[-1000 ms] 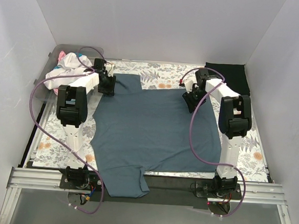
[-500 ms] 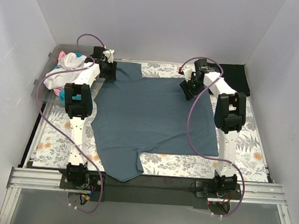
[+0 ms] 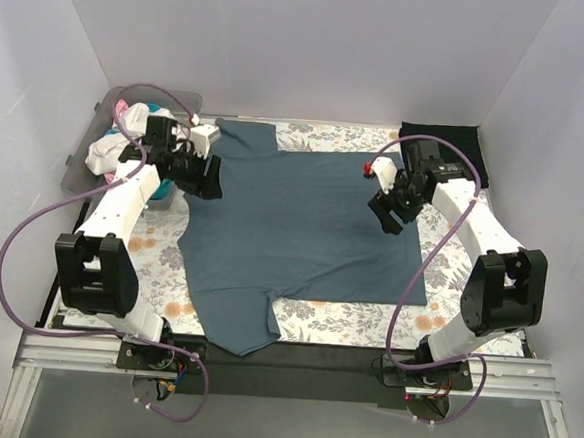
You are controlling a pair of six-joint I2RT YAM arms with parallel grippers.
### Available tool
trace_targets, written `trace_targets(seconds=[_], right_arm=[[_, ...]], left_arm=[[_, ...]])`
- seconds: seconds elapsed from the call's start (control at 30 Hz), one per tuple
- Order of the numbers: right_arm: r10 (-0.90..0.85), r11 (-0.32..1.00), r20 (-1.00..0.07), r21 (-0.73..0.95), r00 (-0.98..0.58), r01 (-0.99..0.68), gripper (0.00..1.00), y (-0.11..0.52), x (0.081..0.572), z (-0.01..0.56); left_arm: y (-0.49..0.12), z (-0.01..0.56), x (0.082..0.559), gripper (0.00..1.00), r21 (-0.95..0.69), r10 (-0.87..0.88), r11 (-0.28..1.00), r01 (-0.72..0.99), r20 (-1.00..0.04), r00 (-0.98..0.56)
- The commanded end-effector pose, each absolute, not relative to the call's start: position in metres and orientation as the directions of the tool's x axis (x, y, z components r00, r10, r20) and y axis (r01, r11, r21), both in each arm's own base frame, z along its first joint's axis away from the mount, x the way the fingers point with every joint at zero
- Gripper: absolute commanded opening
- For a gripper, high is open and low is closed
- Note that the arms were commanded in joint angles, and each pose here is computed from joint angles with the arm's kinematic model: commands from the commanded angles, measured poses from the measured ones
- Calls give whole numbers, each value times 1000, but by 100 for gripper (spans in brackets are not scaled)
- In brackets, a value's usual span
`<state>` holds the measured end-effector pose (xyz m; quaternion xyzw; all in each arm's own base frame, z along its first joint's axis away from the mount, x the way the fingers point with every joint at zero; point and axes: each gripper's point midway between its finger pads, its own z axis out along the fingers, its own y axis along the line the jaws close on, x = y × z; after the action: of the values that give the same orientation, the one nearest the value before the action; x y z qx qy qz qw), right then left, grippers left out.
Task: Fold and stack the t-shirts
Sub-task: Flatten the tshirt out
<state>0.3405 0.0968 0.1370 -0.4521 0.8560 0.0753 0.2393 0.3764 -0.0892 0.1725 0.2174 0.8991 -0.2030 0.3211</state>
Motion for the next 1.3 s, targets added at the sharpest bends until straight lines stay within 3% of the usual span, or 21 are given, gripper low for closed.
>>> trace_targets(seconds=[0.0, 0.2, 0.47, 0.77, 1.27], right_arm=[[-782, 546, -374, -22, -500, -838, 79, 87, 314, 103], [-769, 573, -338, 10, -542, -819, 77, 88, 320, 66], [-738, 612, -348, 15, -578, -791, 76, 97, 358, 55], [-690, 660, -398, -3, -605, -751, 70, 110, 402, 61], [-658, 716, -388, -54, -646, -696, 62, 104, 456, 30]], left_arm=[[-74, 120, 346, 54, -233, 281, 855, 464, -544, -790], [-55, 92, 365, 53, -170, 212, 925, 339, -508, -835], [-57, 79, 444, 52, -187, 121, 949, 254, -530, -839], [-61, 78, 549, 48, -191, 33, 962, 193, -622, -782], [-58, 2, 597, 41, -146, 32, 979, 141, -575, -817]])
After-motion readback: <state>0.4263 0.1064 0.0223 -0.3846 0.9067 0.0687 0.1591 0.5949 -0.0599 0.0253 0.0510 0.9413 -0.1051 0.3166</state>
